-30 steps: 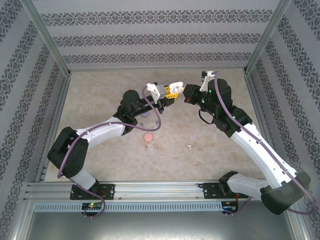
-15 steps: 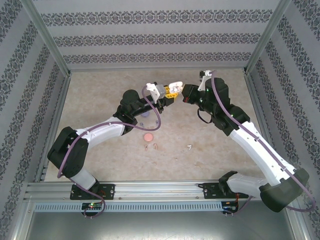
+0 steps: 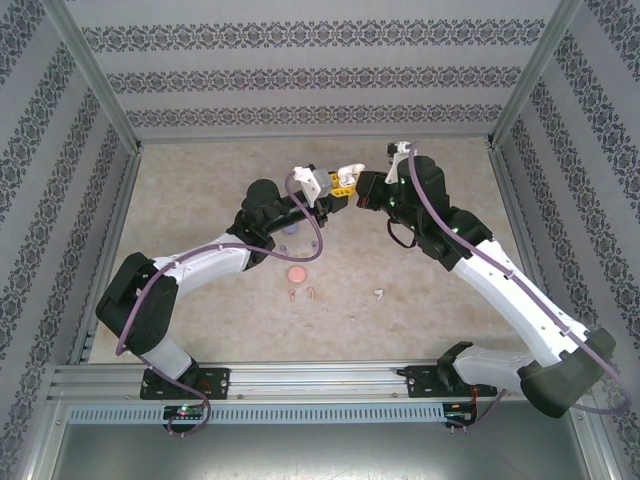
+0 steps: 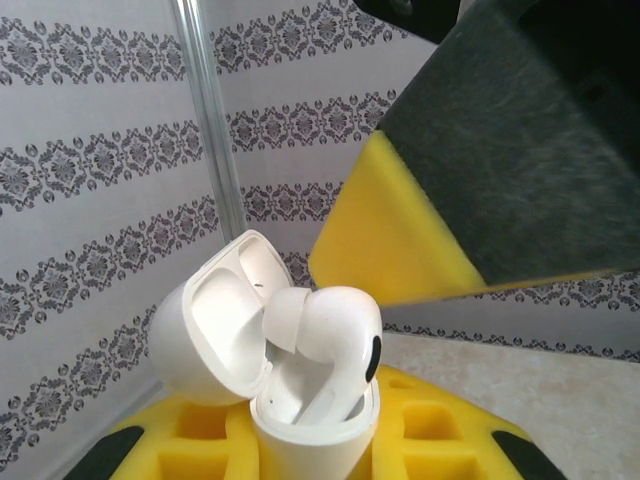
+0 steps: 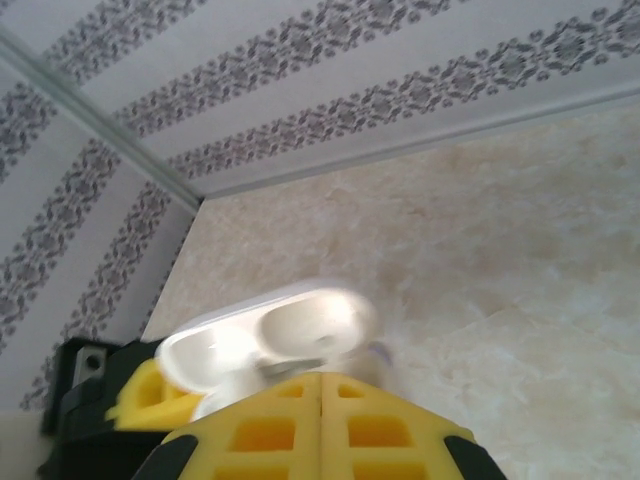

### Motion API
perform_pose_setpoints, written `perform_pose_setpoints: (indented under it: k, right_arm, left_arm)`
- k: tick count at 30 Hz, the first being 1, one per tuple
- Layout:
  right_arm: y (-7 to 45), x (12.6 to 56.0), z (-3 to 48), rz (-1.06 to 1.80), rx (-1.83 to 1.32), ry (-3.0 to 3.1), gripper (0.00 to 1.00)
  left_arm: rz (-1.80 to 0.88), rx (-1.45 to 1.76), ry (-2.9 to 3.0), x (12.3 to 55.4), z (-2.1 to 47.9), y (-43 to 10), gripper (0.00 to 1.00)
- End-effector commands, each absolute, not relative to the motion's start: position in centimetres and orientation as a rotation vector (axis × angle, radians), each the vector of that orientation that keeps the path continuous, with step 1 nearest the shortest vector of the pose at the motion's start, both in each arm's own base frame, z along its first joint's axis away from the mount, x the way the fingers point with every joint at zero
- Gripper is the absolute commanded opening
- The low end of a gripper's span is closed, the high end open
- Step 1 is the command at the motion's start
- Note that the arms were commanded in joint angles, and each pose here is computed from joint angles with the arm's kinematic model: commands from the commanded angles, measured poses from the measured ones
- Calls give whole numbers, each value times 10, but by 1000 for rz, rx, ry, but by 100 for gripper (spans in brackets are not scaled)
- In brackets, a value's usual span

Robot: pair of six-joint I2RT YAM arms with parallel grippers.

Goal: Insert the wireless bluetooth earbuds into the charging case

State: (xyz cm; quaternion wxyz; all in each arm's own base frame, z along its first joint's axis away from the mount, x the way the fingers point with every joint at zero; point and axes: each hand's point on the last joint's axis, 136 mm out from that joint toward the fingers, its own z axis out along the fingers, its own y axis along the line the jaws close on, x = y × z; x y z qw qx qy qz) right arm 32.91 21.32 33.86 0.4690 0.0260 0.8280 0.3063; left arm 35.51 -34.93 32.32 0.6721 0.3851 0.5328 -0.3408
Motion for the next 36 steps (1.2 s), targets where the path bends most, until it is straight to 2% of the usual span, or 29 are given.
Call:
perform_pose_setpoints:
  k: [1,9,36]
  right_arm:
    - [208,320,343,708,40,2043,0]
    - [185,314,358,651,91,2000,0]
    - [209,339,339,706,70,2057,0]
  left_arm:
    - [-758,892,1153,350,330,-356,0]
    - [-755,883,1180,354,321,-356,0]
    - [-801,897,1152,348,328,-360,0]
